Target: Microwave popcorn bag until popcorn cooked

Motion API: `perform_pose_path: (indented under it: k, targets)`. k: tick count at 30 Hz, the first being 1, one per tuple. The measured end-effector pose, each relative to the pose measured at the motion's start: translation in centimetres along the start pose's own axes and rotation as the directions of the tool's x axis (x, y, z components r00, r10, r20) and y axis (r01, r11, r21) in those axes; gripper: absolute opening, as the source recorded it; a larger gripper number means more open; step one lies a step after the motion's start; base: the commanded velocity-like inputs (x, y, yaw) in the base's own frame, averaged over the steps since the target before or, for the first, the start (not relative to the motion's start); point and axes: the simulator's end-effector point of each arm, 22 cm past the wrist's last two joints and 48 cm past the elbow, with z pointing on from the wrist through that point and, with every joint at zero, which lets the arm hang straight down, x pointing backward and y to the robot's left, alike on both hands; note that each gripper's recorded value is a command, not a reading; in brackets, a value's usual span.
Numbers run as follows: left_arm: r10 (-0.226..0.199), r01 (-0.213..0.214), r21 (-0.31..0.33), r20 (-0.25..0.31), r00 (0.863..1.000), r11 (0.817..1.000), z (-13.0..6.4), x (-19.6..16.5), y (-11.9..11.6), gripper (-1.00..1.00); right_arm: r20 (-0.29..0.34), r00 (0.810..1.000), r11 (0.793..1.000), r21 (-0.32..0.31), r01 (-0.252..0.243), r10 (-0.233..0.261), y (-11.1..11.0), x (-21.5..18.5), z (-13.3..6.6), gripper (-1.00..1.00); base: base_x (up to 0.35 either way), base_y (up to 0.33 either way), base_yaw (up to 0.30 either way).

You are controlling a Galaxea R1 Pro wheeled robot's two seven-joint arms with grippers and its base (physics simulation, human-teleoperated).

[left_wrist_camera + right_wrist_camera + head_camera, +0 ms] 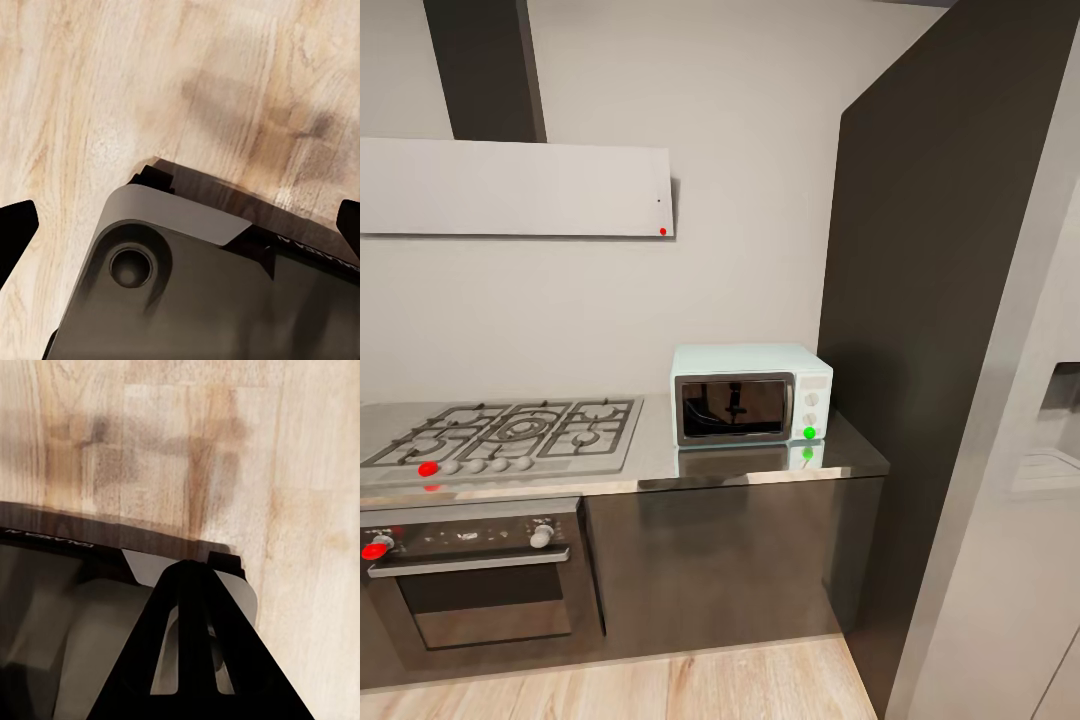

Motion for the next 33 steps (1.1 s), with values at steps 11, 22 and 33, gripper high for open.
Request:
perform_pose_path:
  k: [11,22,33]
  targets:
    - [0.000,0.000,0.000,0.000,1.000,1.000,0.00,0.00,0.00,1.00,0.000,1.000,1.000,0.001,0.000,0.000,-0.02,-0.01,0.00,-1.00,0.000,0.000,0.000]
    - [0.000,0.000,0.000,0.000,1.000,1.000,0.00,0.00,0.00,1.00,0.000,1.000,1.000,0.000,0.000,0.000,-0.02,-0.01,0.00,-1.00,0.000,0.000,0.000]
    - [0.000,0.000,0.000,0.000,1.000,1.000,0.00,0.00,0.00,1.00,0.000,1.000,1.000,0.000,0.000,0.000,0.00,0.00,0.00,-1.00,0.000,0.000,0.000]
